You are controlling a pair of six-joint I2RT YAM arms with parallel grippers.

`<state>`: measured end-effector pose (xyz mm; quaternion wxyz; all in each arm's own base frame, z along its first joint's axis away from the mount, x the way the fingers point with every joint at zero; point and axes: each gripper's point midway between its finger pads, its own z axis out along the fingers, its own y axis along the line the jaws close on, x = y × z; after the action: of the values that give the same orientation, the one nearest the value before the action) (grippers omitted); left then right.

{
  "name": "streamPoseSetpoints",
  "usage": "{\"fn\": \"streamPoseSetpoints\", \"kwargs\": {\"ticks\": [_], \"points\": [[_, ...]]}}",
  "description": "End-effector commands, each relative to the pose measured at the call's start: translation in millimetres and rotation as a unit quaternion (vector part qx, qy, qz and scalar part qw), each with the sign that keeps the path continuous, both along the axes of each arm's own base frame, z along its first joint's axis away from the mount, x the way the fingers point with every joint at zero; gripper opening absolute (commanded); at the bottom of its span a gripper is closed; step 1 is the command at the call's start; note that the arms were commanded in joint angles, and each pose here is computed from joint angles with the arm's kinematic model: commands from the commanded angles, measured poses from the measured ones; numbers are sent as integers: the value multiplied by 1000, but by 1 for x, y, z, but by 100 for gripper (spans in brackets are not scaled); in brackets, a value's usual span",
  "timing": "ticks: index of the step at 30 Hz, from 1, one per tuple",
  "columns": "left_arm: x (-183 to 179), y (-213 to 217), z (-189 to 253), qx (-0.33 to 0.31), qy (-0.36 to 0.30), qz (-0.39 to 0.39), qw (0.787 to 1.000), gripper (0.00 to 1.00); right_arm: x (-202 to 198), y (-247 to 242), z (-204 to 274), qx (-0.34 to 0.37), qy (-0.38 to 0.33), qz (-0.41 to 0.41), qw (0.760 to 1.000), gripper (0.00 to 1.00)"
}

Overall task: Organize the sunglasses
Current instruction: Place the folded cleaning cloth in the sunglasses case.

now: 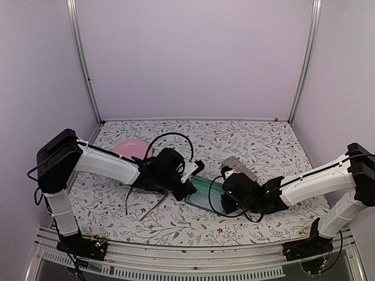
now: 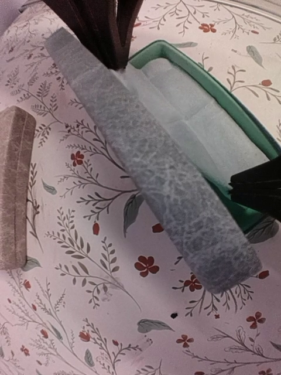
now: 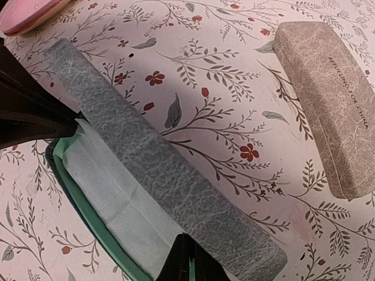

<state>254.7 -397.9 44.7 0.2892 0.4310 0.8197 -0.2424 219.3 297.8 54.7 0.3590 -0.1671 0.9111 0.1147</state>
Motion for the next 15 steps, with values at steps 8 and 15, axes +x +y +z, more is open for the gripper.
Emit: {"fn": "streamPoseSetpoints", "kwargs": {"ticks": [8,15], "points": [[4,4,-5,-3,3,18,1000,6,2,0,2,-34,-12,-23,999,15],[4,5,-5,1,3,24,1000,17,0,-3,6,-37,-12,-29,999,18]]}}
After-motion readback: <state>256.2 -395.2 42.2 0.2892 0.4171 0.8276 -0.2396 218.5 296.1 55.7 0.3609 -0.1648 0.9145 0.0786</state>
